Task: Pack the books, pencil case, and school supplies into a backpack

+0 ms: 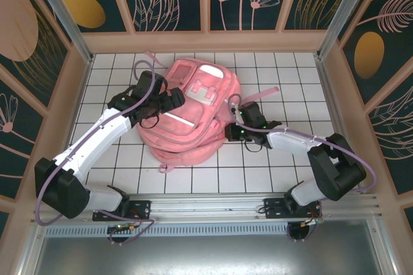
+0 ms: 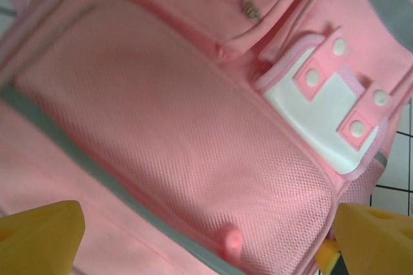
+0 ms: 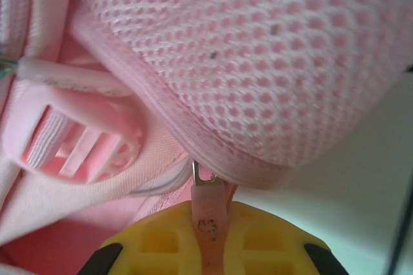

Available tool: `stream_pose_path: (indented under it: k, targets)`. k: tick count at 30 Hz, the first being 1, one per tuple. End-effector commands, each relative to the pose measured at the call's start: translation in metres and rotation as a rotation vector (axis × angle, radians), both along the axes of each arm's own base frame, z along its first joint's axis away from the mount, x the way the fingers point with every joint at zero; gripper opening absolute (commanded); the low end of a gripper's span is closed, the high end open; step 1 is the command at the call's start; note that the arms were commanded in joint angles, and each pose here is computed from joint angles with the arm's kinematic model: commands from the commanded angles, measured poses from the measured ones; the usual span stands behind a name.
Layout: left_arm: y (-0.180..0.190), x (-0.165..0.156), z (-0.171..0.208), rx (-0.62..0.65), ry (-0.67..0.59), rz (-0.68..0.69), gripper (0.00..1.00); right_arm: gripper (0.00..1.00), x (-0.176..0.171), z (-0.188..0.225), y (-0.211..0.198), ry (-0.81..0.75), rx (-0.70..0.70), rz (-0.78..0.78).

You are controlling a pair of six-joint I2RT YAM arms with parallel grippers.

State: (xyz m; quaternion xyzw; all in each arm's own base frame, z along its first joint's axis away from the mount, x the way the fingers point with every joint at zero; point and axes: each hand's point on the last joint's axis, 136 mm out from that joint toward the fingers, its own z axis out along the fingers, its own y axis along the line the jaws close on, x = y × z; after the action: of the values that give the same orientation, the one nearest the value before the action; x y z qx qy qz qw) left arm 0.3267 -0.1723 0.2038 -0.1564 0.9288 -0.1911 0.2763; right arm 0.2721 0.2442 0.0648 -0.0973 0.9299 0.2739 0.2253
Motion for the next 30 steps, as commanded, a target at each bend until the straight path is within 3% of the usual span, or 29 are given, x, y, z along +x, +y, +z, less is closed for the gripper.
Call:
stream_pose_path:
  k: [1,5,8,12,21,23,30]
  targets:
    - [0.009,-0.03,-0.012,-0.051,0.181,0.107,0.99,0.0,-0.005,0.012,0.015,-0.027,0.009,-0.01]
    - [0.008,-0.041,-0.021,-0.088,0.263,0.141,0.98,0.0,-0.01,0.009,0.023,-0.056,-0.036,-0.004]
    - [0.017,-0.04,-0.034,-0.104,0.311,0.181,0.91,0.0,-0.012,0.005,0.026,-0.073,-0.08,0.005]
    - [0.03,-0.032,-0.059,-0.093,0.399,0.223,0.79,0.0,-0.014,0.005,0.026,-0.101,-0.123,0.011]
    - [0.021,-0.003,-0.096,-0.046,0.467,0.216,0.73,0.0,-0.021,-0.001,0.02,-0.114,-0.155,0.012]
    - [0.02,-0.001,-0.105,-0.034,0.491,0.216,0.63,0.0,-0.022,-0.004,0.017,-0.11,-0.165,0.012]
    - [0.023,-0.001,-0.1,-0.046,0.464,0.238,0.09,0.0,-0.023,-0.002,0.007,-0.142,-0.188,0.001]
